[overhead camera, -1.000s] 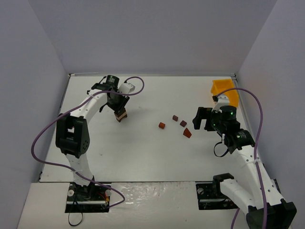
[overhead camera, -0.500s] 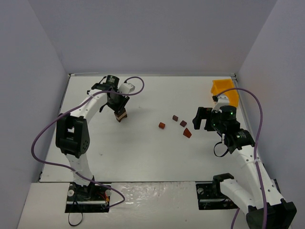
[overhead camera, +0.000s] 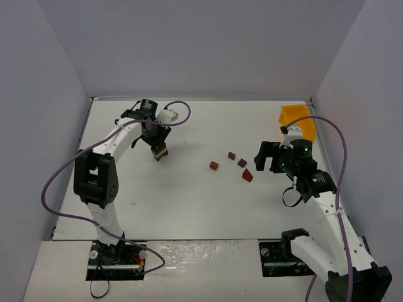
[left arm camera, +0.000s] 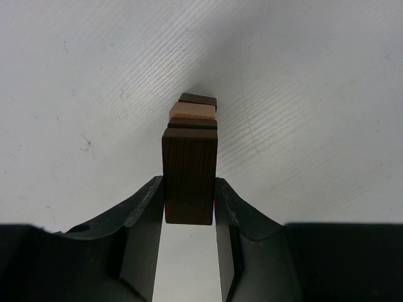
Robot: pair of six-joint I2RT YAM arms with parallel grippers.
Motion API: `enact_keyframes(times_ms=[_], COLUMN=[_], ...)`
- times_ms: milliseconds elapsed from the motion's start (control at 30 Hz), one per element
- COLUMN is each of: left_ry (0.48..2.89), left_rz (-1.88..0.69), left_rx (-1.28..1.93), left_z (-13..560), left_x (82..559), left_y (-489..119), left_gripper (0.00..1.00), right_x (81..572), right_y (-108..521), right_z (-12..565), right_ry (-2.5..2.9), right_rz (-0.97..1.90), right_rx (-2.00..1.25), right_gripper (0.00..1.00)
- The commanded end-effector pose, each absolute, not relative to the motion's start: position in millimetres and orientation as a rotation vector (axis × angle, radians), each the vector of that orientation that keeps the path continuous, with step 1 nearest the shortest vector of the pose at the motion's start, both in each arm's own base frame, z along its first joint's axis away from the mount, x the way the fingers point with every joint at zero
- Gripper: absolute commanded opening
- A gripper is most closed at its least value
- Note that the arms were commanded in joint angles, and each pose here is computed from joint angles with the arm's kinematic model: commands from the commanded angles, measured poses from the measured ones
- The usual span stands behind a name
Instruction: Build the wood block tower
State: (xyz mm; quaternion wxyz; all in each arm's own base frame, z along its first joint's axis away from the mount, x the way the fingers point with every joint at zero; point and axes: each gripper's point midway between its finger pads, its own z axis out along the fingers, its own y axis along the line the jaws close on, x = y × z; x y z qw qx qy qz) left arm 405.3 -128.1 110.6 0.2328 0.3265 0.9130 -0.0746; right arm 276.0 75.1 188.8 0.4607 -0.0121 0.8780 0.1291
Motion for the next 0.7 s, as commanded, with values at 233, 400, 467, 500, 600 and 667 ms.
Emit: enact_keyframes(times_ms=[233,400,467,500,600,667], left_ry=[2.419,2.421,2.421,2.419,2.419,2.418], left_rz=[-0.184,-0.19,-0.186,-0.185,-0.185,-0.185], left_rx=[0.897,0.906,0.909,0.908,0.907,0.907], left_z=[135.3,133.1,132.7,133.3,133.9,133.9], left_x=[420.7,419.5,419.6,419.8,419.4,419.6], left_y=[-129.8,-130.2,-129.7,-129.6,-129.6,-129.6], left_gripper=[0.15,0.19,0.19,0.2,0.23,0.25], right_x=[285.1,285.3,285.1,285.1,285.1,285.1], right_y=[78.3,78.5,78.5,78.7,78.8,79.0], right_z=[205.1,205.0,204.7,204.5,204.2,204.3], right_ry=[2.095,2.094,2.095,2.096,2.097,2.097], right_rz=[0.334,0.335,0.336,0.336,0.337,0.338], right_rx=[-0.052,-0.051,-0.051,-0.052,-0.052,-0.053], right_gripper=[1.0,1.0,1.0,1.0,1.0,1.0])
